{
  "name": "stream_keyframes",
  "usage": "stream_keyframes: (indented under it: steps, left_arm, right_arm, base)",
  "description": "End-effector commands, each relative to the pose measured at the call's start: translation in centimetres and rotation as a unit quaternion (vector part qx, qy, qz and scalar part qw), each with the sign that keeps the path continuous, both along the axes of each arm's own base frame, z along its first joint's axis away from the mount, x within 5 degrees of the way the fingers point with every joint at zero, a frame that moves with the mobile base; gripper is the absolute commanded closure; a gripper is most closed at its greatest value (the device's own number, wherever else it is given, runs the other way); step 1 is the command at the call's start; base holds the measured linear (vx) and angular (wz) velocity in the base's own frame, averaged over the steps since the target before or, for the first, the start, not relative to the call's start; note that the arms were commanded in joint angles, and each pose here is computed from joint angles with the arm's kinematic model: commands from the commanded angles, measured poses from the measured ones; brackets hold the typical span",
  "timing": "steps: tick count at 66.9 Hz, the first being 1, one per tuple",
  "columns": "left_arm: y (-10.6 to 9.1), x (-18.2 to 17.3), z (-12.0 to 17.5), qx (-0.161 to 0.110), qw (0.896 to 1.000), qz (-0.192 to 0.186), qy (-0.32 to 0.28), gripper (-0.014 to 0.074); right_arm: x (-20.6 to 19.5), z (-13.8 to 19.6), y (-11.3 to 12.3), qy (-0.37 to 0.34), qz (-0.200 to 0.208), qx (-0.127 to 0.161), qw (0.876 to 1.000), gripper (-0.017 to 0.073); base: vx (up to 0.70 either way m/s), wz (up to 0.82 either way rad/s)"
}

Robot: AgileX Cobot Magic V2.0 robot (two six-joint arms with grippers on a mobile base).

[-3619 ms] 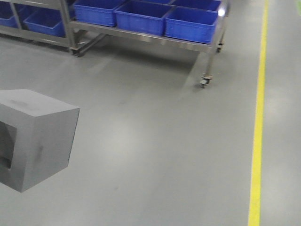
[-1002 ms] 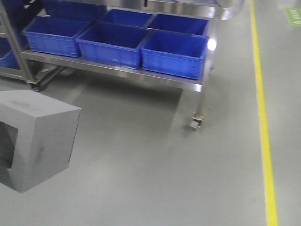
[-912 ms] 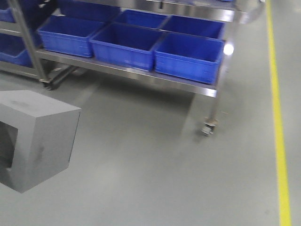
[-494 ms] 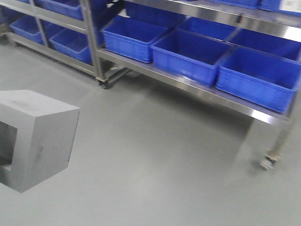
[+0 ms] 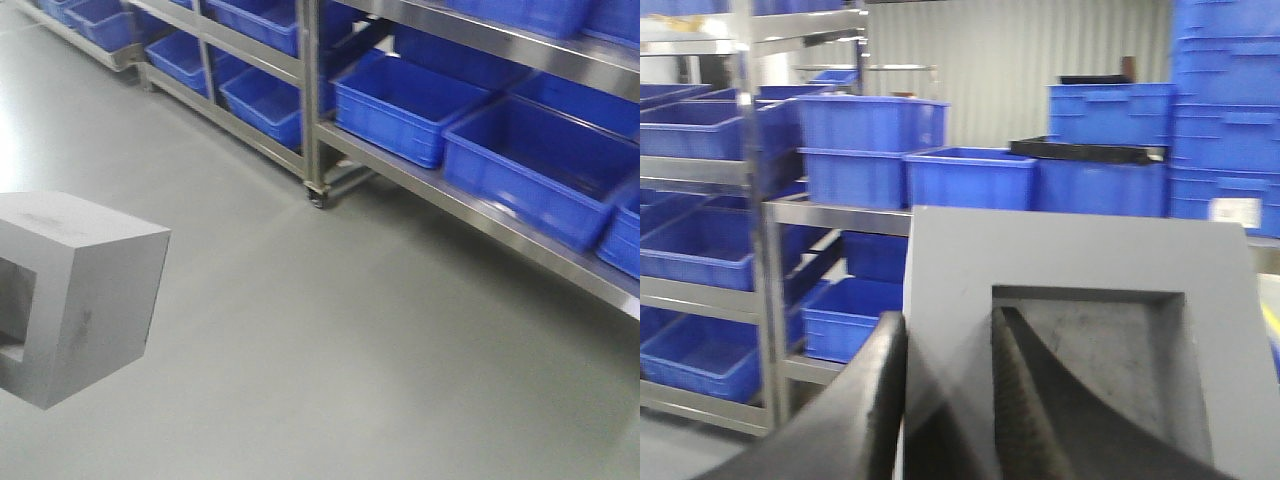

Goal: Sort gray base to blue bin
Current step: 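Drive down the aisle of blue bins toward the bin rack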

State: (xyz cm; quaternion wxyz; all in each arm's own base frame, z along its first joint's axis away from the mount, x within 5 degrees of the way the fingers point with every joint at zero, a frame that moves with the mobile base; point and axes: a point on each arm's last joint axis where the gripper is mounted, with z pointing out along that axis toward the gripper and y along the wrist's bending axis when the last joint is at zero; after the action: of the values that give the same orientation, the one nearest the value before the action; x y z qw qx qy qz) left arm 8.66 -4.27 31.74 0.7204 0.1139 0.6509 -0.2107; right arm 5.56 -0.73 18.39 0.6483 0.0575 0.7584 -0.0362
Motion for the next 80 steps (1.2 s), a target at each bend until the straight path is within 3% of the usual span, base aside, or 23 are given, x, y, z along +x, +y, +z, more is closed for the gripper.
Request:
stream_keyframes:
  steps: [1,33,80]
  left_arm:
    - [0.15,-0.31,2.04,-0.037,0.998,-0.001,-0.059,0.0591]
    - [0.15,-0.31,2.04,-0.037,0.998,-0.001,-0.059,0.0591]
    - [0.15,-0.31,2.04,-0.037,0.998,-0.001,-0.059,0.0591]
  right_arm:
    - [0.2,0.51,-0.08,-0.026,-0.003,-0.013,1.0,0.0564]
    - [0.2,0.51,-0.08,-0.026,-0.003,-0.013,1.0,0.0564]
    - [0.2,0.51,-0.08,-0.026,-0.003,-0.013,1.0,0.0564]
  base:
    - [0.38,0.34]
    - [0.37,0.31]
    - [0.36,0.53]
